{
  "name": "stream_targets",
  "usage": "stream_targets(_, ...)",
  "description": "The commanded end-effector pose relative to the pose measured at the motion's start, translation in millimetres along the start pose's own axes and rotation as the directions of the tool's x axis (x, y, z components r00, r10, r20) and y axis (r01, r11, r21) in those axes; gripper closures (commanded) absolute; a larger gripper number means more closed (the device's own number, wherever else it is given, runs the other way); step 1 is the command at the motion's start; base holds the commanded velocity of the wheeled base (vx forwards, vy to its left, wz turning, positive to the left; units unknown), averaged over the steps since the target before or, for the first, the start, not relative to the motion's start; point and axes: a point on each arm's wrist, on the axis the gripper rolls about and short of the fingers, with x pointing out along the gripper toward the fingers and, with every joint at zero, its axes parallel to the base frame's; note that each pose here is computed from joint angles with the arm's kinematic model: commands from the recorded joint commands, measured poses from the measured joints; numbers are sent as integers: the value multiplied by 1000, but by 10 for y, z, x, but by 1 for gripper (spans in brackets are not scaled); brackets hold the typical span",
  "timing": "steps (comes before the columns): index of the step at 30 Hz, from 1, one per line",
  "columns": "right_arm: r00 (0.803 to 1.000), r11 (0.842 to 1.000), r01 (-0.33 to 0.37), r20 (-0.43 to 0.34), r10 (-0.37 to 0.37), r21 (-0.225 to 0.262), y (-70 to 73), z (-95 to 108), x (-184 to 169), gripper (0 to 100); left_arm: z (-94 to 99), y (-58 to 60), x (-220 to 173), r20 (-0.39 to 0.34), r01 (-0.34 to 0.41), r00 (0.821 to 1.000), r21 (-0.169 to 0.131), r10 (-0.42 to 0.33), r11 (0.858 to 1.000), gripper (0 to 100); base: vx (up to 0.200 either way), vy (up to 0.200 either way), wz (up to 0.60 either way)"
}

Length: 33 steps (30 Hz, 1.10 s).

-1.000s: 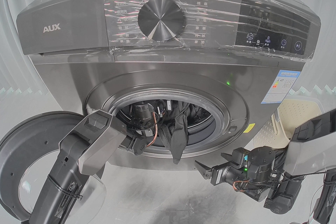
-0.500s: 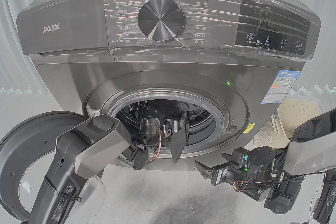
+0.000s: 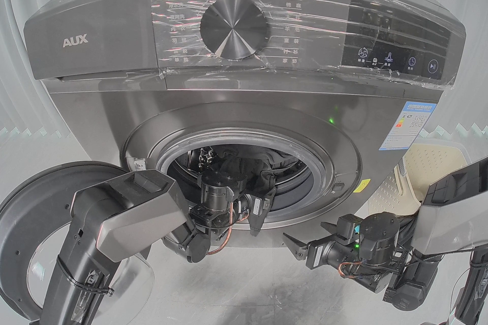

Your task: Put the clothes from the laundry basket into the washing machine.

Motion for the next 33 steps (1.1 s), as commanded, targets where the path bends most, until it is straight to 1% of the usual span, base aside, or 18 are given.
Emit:
stream_targets(1, 1000, 1000, 0, 0, 0, 0, 1, -3, 2, 0, -25, 1, -8, -8, -2, 1000, 3, 2, 1000, 100, 0, 0, 0)
stream_targets(6, 1000, 1000, 0, -2, 0, -1, 0, -5, 2, 0, -69, 6, 8, -14, -2, 1000, 9, 2, 1000, 100, 0, 0, 0)
stream_targets(10, 1000, 1000, 0, 0, 0, 0, 1, -3, 2, 0, -30, 20, 33, 12, -7, 1000, 5, 6, 1000, 100, 0, 0, 0)
stream_targets(12, 1000, 1000, 0, 0, 0, 0, 1, -1, 0, 0, 110, 62, 124, 79, -31, 996, -5, 31, 1000, 100, 0, 0, 0)
stream_targets(13, 1000, 1000, -1, 1, 1, 0, 2, 1, 0, 0, 121, 62, 129, 84, -31, 996, -6, 31, 1000, 100, 0, 0, 0)
stream_targets(14, 1000, 1000, 0, 0, 0, 0, 1, -1, 0, 0, 251, 138, 225, 147, -67, 987, -17, 69, 998, 100, 0, 0, 0)
stream_targets(16, 1000, 1000, -1, 1, 1, 0, 2, 1, 0, 0, 396, 299, 313, 212, -133, 968, -34, 137, 991, 100, 0, 0, 0)
stream_targets(17, 1000, 1000, 0, -2, 0, -1, 0, -5, 2, 0, 427, 324, 331, 225, -144, 963, -39, 149, 989, 100, 0, 0, 0)
stream_targets(18, 1000, 1000, 0, -2, 0, -1, 0, -5, 2, 0, 491, 383, 384, 256, -165, 951, -49, 172, 985, 100, 0, 0, 0)
stream_targets(20, 1000, 1000, 0, 0, 0, 0, 1, -3, 2, 0, 580, 482, 436, 295, -189, 935, -61, 198, 980, 100, 0, 0, 0)
stream_targets(21, 1000, 1000, 0, -2, 0, -1, 0, -5, 2, 0, 580, 482, 436, 295, -189, 935, -61, 198, 980, 100, 0, 0, 0)
stream_targets(22, 1000, 1000, 1, -3, -1, -1, -1, -7, 0, 0, 614, 557, 457, 312, -210, 924, -70, 221, 975, 100, 0, 0, 0)
stream_targets(26, 1000, 1000, 1, 0, -1, 0, -3, -2, 3, 0, 589, 590, 464, 310, -218, 922, -72, 230, 973, 100, 0, 0, 0)
stream_targets(28, 1000, 1000, 1, 0, -1, 0, -3, -2, 3, 0, 589, 582, 458, 312, -217, 922, -72, 228, 974, 100, 0, 0, 0)
stream_targets(29, 1000, 1000, 1, 0, -1, 0, -3, -2, 3, 0, 585, 573, 454, 309, -215, 924, -72, 227, 974, 0, 0, 0, 0)
stream_targets(30, 1000, 1000, 2, -1, -2, 0, -4, -3, 3, 0, 578, 573, 452, 308, -215, 924, -73, 227, 974, 0, 0, 0, 0)
stream_targets(31, 1000, 1000, 2, -1, -2, 0, -4, -3, 3, 0, 580, 541, 450, 308, -207, 925, -78, 221, 975, 0, 0, 0, 0)
stream_targets(33, 1000, 1000, 1, 0, -1, 0, -3, -2, 3, 0, 540, 508, 430, 288, -202, 933, -75, 215, 977, 0, 0, 0, 0)
